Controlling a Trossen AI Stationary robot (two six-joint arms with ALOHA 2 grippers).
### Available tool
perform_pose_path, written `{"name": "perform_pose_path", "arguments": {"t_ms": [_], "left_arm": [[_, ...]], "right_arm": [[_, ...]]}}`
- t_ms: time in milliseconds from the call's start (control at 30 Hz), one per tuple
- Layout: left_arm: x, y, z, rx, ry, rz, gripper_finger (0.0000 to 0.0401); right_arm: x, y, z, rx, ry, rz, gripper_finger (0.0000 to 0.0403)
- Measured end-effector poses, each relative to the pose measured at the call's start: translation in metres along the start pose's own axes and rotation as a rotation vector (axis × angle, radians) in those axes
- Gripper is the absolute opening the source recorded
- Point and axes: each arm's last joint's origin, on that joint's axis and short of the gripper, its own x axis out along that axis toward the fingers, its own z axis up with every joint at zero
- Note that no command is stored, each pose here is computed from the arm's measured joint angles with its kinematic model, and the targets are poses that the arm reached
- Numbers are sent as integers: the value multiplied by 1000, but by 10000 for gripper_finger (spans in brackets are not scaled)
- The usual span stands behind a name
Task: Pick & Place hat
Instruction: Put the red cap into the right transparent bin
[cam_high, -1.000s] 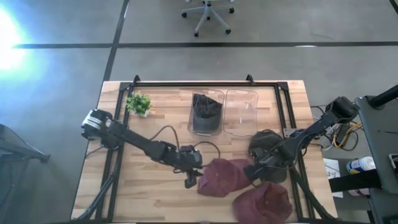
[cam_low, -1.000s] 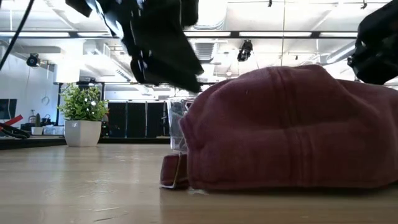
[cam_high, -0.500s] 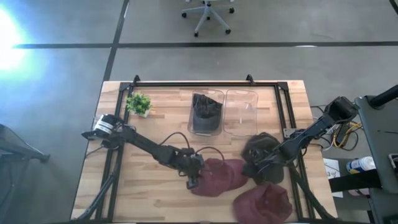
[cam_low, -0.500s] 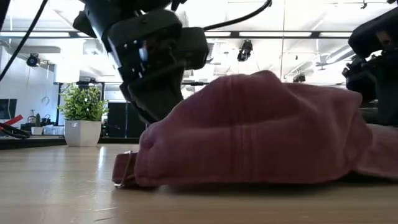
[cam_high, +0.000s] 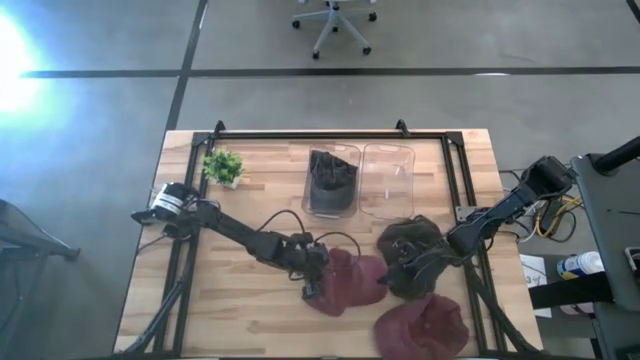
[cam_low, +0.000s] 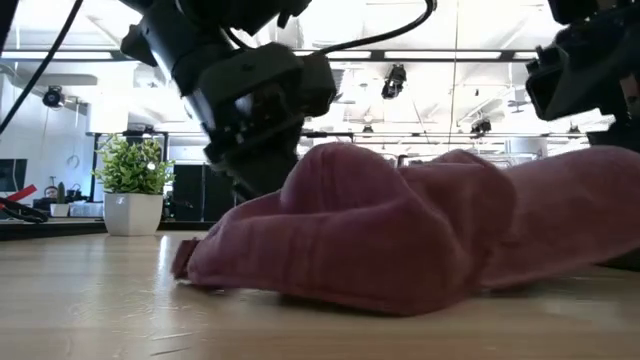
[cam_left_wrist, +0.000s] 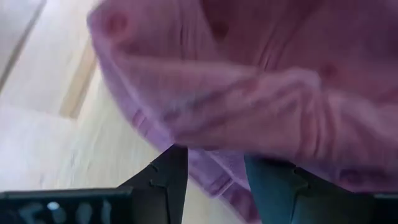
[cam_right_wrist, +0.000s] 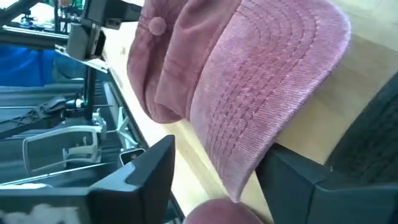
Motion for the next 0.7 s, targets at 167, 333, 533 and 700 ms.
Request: {"name": "perform_pose_path", "arguments": {"t_ms": [167, 333, 533, 700], "left_arm": [[0, 1, 4, -25, -20, -6, 151], [1, 2, 1, -47, -7, -1, 151], [2, 6, -6, -69, 20, 13, 151], [3, 9, -12, -79, 52, 28, 151]], "right_arm": [[15, 1, -3, -23, -6, -81, 165], [39, 1, -2, -45, -23, -143, 146], [63, 14, 3, -130, -49, -153, 129], [63, 34, 6, -206, -92, -100, 92]]}}
